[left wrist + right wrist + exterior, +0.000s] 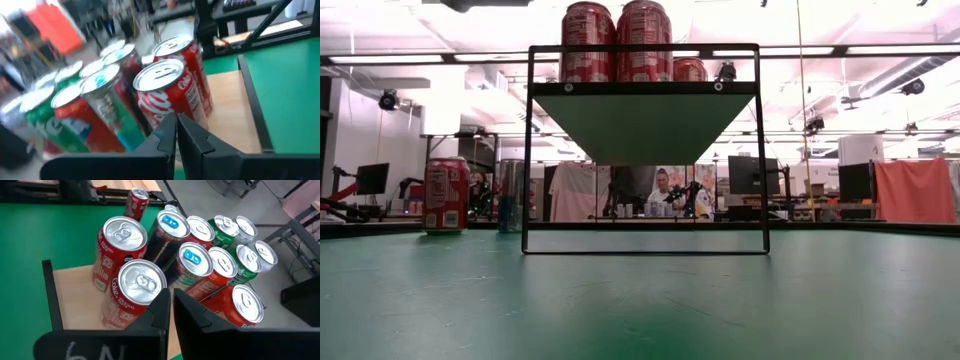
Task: Place canned beverage on shelf
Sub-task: Put the green can on the shelf
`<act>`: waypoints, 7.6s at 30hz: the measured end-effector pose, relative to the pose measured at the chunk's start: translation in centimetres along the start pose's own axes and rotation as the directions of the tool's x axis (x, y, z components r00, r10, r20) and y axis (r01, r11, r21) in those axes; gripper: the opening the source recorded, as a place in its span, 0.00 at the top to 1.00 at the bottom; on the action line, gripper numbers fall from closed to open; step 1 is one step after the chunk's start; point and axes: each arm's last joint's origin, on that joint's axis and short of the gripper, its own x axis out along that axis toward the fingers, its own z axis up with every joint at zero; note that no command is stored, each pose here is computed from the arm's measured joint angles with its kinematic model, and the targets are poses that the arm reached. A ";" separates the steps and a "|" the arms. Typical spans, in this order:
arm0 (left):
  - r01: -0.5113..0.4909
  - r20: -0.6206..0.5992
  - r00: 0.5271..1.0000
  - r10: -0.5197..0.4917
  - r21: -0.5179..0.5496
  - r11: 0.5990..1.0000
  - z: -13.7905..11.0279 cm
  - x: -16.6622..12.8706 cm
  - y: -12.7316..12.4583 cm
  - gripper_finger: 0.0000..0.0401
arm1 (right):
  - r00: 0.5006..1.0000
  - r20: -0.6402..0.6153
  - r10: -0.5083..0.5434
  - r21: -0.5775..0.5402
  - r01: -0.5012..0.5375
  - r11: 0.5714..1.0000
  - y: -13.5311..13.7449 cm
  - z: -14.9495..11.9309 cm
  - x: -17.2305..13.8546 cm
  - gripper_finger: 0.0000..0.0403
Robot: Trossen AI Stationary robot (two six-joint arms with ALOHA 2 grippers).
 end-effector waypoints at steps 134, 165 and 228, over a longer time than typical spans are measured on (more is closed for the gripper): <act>0.568 -0.435 0.777 -0.455 0.172 0.805 12.3 -6.2 -11.6 0.28 | 0.751 0.178 0.636 -0.003 -0.646 0.763 9.9 2.4 2.6 0.42; 0.468 -0.339 0.879 -0.334 0.490 0.735 12.4 -1.7 -14.4 0.28 | 0.620 0.114 0.776 -0.078 -0.773 0.629 14.3 1.2 6.1 0.11; -0.047 0.344 0.938 -0.043 0.247 0.968 3.8 -3.5 4.4 0.27 | 0.796 0.606 -0.003 0.050 -0.034 0.998 -14.8 -4.4 2.7 0.27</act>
